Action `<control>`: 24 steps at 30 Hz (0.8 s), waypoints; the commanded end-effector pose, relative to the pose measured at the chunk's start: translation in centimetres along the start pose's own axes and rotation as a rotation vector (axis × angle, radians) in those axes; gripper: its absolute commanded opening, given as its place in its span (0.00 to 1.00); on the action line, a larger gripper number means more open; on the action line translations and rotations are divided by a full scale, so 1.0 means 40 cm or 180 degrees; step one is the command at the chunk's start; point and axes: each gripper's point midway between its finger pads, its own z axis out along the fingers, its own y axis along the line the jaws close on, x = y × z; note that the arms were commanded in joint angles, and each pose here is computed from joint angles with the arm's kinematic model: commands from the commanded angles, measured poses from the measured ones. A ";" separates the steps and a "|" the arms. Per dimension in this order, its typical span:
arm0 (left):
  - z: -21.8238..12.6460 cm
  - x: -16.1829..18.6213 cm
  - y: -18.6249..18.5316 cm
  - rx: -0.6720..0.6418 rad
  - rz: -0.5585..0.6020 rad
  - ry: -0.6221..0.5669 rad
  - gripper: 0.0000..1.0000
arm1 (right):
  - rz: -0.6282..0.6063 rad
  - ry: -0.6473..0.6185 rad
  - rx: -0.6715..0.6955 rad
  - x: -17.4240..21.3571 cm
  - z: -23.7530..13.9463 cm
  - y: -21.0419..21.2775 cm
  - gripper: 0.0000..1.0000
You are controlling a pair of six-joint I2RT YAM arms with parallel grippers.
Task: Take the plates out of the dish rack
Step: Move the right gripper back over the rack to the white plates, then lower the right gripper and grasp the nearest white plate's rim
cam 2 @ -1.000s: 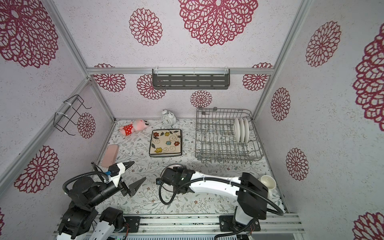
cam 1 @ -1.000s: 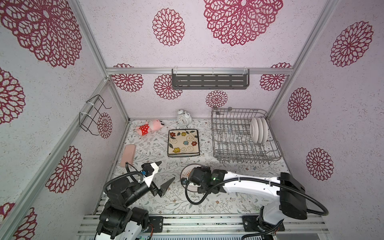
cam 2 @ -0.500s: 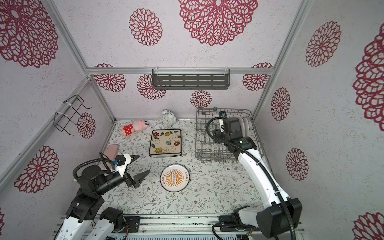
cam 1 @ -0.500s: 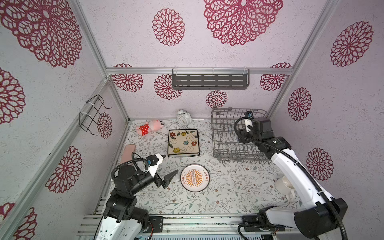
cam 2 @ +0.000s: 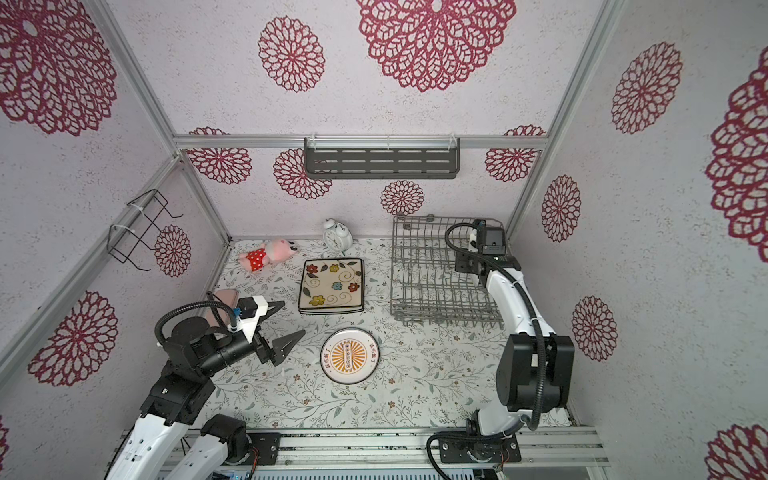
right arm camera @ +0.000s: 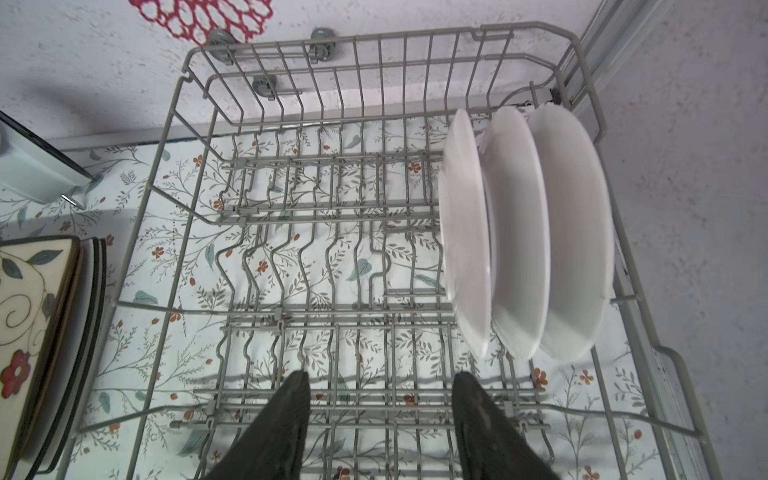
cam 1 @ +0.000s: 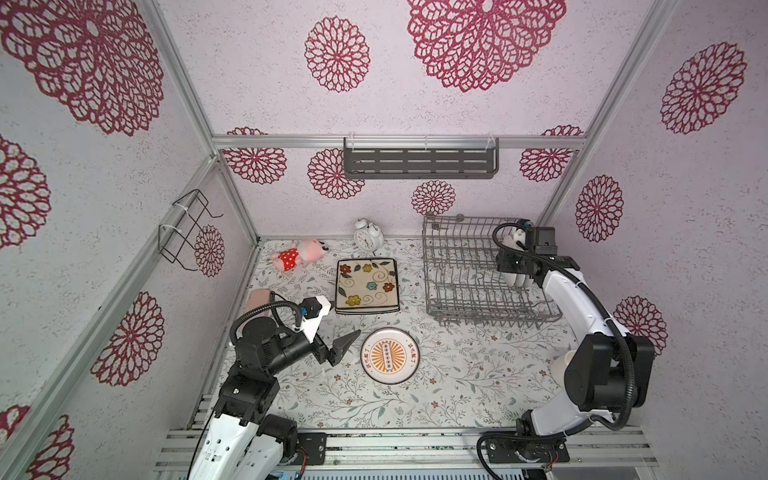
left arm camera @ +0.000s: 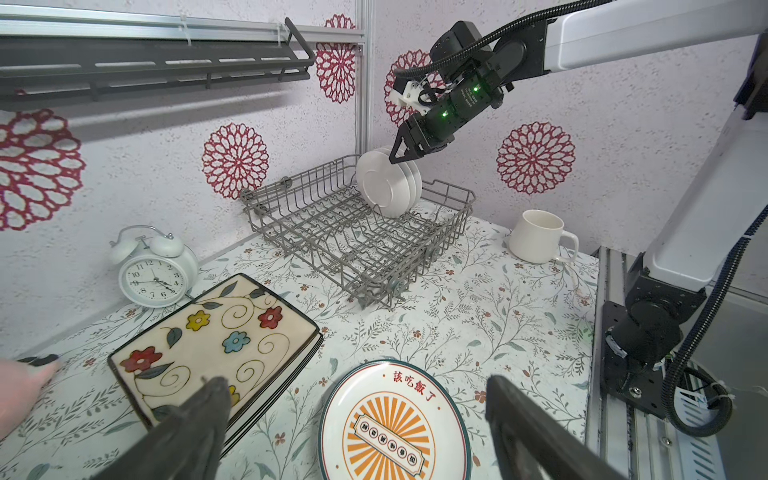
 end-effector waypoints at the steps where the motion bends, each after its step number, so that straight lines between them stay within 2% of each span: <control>1: 0.004 -0.020 -0.003 0.0037 0.0060 -0.0061 0.97 | -0.0055 -0.0170 0.0056 -0.052 0.006 -0.013 0.57; 13: 0.005 -0.001 -0.017 0.0138 -0.0014 -0.0006 0.97 | -0.0184 -0.0133 0.0315 -0.048 0.054 -0.077 0.55; 24: 0.009 0.011 -0.011 0.0109 -0.0058 0.0032 0.97 | -0.0319 0.0076 0.0452 -0.014 0.110 -0.108 0.56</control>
